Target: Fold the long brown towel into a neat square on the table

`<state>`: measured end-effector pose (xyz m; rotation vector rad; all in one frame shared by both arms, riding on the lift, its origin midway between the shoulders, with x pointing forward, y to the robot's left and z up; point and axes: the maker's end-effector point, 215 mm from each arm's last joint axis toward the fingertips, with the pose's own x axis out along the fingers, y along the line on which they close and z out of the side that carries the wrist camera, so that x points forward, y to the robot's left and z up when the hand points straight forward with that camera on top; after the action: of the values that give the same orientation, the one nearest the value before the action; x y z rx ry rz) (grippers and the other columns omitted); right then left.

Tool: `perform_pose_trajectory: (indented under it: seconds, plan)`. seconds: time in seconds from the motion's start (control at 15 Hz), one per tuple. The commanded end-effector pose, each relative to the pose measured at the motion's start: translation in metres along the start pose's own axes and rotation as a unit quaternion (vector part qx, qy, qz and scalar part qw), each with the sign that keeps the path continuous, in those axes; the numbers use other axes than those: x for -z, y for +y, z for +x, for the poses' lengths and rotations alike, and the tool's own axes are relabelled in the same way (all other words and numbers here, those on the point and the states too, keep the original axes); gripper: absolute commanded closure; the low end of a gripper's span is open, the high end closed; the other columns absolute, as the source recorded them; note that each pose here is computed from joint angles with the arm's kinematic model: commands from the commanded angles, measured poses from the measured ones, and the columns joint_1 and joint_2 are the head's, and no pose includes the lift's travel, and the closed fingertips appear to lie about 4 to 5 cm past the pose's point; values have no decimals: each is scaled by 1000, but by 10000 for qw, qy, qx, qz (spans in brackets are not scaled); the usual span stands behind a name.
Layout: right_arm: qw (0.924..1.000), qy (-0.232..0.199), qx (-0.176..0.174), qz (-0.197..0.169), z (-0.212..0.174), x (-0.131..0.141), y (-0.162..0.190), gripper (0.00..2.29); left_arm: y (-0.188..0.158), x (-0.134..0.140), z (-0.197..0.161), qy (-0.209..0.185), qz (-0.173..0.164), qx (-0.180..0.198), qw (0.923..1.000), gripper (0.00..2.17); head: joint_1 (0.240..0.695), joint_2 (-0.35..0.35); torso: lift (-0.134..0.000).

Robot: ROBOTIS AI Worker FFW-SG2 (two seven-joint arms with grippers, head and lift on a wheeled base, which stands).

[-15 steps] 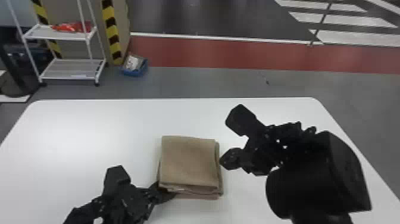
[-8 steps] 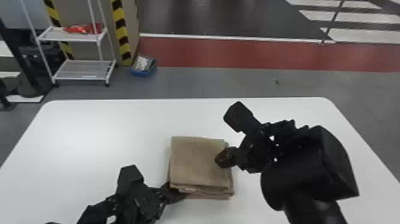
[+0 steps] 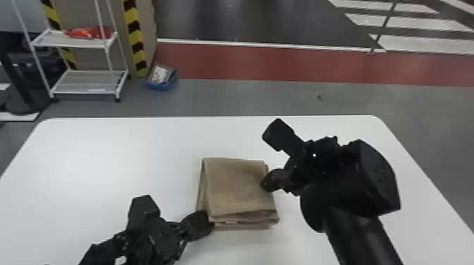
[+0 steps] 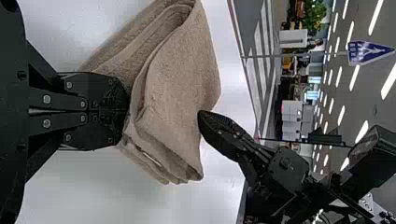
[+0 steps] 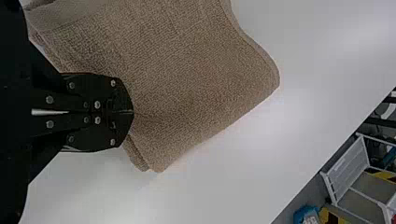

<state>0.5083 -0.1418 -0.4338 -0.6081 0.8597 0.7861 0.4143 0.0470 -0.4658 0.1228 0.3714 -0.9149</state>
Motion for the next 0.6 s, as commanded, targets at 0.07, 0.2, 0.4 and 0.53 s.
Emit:
perform_pose_trajectory:
  seconds: [0.07, 0.2, 0.4, 0.53]
  plan:
    - [9997, -210, -113, 74, -8, -8, 10, 2111, 0, 0, 0, 0, 0, -4, 10000, 2094, 695, -115, -124]
    - [9992, -408, -12, -15, -22, -22, 11, 2111, 2, 0, -2, -5, 2, -19, 10000, 2094, 695, -111, -124]
    - [9980, -626, -18, -40, -34, -33, 18, 2111, 20, -7, -16, -37, -73, -165, 9998, 2094, 695, -92, -124]
    - [9973, -677, -283, -13, -26, -31, 44, 2111, 30, -9, -24, 9, -166, -261, 9995, 2094, 695, -76, -124]
